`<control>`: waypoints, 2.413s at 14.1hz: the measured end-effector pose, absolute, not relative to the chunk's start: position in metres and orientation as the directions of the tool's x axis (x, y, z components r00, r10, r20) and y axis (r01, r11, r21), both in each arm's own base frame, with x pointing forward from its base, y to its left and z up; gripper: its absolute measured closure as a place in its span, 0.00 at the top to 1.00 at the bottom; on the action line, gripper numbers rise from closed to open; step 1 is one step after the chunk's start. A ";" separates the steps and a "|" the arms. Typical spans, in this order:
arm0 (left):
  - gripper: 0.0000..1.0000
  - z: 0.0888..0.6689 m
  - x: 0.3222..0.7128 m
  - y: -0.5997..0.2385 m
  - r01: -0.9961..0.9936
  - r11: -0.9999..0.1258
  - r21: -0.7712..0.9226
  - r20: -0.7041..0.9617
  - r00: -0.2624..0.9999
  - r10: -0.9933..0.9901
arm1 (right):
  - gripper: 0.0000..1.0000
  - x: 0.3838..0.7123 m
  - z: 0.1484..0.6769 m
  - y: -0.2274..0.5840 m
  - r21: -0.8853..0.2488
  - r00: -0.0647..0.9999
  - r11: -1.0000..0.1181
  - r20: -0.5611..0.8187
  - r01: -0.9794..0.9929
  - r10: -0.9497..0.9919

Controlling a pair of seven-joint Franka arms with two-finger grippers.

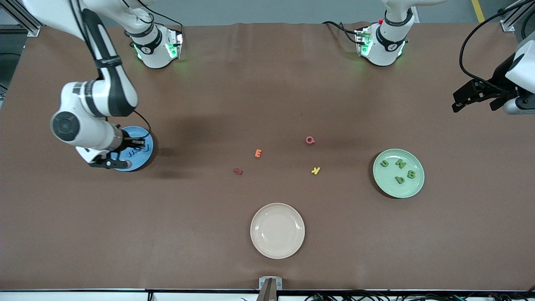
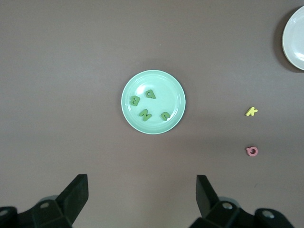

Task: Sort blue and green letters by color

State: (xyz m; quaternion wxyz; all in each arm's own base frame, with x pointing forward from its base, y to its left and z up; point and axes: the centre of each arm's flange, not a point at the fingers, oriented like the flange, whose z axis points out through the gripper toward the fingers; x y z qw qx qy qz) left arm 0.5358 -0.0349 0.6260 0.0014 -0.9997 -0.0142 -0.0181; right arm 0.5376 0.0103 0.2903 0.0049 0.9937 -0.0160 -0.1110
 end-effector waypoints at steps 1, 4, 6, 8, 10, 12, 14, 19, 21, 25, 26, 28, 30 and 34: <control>1.00 0.626 0.536 -0.035 0.028 -1.000 -0.002 0.036 0.999 0.028 | 0.34 0.532 0.286 -0.011 0.000 0.977 -1.000 -0.211 -0.016 -0.016; 1.00 0.626 0.536 -0.035 0.029 -1.000 -0.002 0.036 0.999 0.029 | 0.34 0.510 0.263 -0.063 -0.025 0.983 -0.999 -0.180 0.031 0.035; 1.00 0.626 0.536 -0.035 0.029 -1.000 -0.002 0.036 0.999 0.029 | 0.34 0.497 0.251 -0.088 -0.031 0.986 -0.998 -0.155 0.050 0.054; 1.00 0.626 0.536 -0.035 0.029 -1.000 -0.002 0.036 0.999 0.029 | 0.34 0.490 0.246 -0.105 -0.032 0.988 -0.998 -0.141 0.053 0.057; 1.00 0.626 0.536 -0.035 0.029 -1.000 -0.002 0.036 0.999 0.029 | 0.34 0.488 0.245 -0.110 -0.033 0.989 -0.998 -0.141 0.051 0.055; 1.00 0.626 0.536 -0.034 0.029 -1.000 -0.002 0.036 0.999 0.029 | 0.34 0.488 0.243 -0.107 -0.034 0.988 -0.998 -0.143 0.055 0.059; 1.00 0.626 0.536 -0.034 0.029 -1.000 -0.002 0.036 0.999 0.029 | 0.40 0.488 0.242 -0.106 -0.035 0.987 -0.998 -0.146 0.058 0.062; 1.00 0.626 0.536 -0.034 0.031 -1.000 -0.002 0.036 0.999 0.031 | 0.94 0.496 0.250 -0.104 -0.035 0.988 -0.998 -0.140 0.056 0.060; 1.00 0.626 0.536 -0.033 0.031 -1.000 -0.002 0.036 0.999 0.031 | 1.00 0.515 0.277 -0.104 -0.043 0.984 -0.999 -0.175 0.031 0.038; 1.00 0.626 0.536 -0.033 0.033 -0.999 -0.002 0.036 0.999 0.033 | 1.00 0.562 0.376 -0.103 -0.055 0.978 -0.998 -0.202 0.031 0.042; 1.00 0.626 0.536 -0.032 0.033 -0.999 -0.002 0.036 0.999 0.033 | 1.00 0.570 0.399 -0.102 -0.057 0.978 -0.998 -0.206 0.036 0.047; 1.00 0.626 0.536 -0.032 0.034 -0.999 -0.002 0.036 0.999 0.034 | 1.00 0.582 0.436 -0.097 -0.057 0.976 -0.998 -0.212 0.040 0.051; 1.00 0.626 0.536 -0.032 0.034 -0.999 -0.002 0.036 0.999 0.034 | 1.00 0.592 0.460 -0.084 -0.042 0.978 -0.999 -0.209 0.006 0.015; 1.00 0.626 0.536 -0.032 0.034 -0.999 -0.002 0.036 0.999 0.034 | 1.00 0.605 0.490 -0.042 0.024 0.979 -0.999 -0.200 0.032 0.027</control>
